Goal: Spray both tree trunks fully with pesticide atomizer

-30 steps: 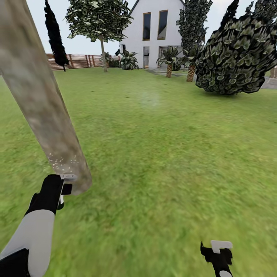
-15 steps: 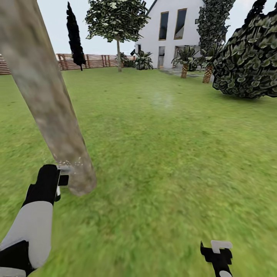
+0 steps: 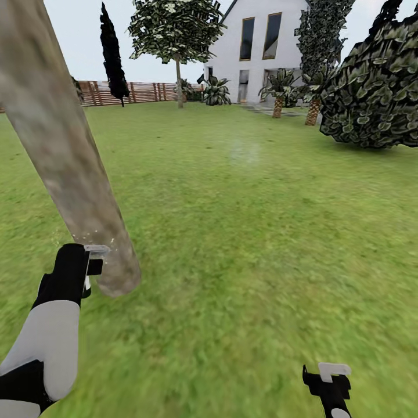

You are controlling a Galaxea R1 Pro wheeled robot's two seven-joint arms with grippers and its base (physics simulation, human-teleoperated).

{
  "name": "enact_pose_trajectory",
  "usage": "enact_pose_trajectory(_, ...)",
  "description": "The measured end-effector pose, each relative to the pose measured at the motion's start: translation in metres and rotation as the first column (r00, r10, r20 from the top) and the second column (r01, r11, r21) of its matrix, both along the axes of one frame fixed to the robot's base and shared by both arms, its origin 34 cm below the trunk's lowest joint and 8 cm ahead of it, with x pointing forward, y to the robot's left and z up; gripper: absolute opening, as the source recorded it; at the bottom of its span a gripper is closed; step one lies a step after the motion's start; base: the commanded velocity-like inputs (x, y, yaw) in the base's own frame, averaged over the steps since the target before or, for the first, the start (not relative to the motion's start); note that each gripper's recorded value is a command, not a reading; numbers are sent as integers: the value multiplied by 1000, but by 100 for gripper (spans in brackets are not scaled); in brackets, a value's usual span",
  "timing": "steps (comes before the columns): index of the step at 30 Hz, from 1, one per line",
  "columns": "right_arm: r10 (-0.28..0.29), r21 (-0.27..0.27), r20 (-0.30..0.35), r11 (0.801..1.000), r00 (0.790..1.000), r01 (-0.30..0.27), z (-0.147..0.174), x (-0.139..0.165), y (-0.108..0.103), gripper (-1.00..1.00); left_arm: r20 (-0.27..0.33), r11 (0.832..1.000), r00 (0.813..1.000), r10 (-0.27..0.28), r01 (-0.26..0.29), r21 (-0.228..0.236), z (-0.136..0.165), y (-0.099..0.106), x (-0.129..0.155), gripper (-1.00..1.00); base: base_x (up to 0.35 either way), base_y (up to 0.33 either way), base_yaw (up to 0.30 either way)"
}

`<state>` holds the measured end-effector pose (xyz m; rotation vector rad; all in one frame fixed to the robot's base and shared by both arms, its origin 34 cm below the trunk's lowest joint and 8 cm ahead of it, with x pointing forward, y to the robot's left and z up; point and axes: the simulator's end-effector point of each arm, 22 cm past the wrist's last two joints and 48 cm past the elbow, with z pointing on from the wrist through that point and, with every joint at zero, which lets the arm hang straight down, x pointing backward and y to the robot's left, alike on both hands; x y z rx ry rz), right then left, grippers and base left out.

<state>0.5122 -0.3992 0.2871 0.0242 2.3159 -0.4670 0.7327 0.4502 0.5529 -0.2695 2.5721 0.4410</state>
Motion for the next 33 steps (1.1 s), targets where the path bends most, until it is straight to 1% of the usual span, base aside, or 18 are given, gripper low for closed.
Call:
enact_pose_trajectory(6, 0, 0, 0, 1000, 1000, 0, 0, 0, 0, 100, -1, 1000, 1000, 1, -1, 4, 0, 1, 0, -100, 44, -266, 0)
enact_pose_trajectory(17, 0, 0, 1, 1000, 1000, 0, 0, 0, 0, 100, -2, 1000, 1000, 2, -2, 4, 1, 2, -1, -100, 229, -192, 26)
enact_pose_trajectory(24, 1, 1, 1, 1000, 1000, -1, 0, 1, 1, 100, -3, 1000, 1000, 4, -4, 8, 0, 4, -2, -100, 237, -185, 251)
enact_pose_trajectory(28, 1, 2, 1, 1000, 1000, -1, 0, 0, 1, 100, -4, 1000, 1000, 21, -21, 22, 1, 16, -6, -100, 206, -206, 278)
enact_pose_trajectory(30, 1, 2, 1, 1000, 1000, -1, 0, 0, 1, 100, -5, 1000, 1000, 23, -23, 20, -1, 18, -7, -100, 145, -240, 278)
enact_pose_trajectory(33, 1, 2, 1, 1000, 1000, -1, 0, 1, 1, 100, -56, 1000, 998, 22, -21, 10, -29, 16, -29, -100, 93, -258, 278)
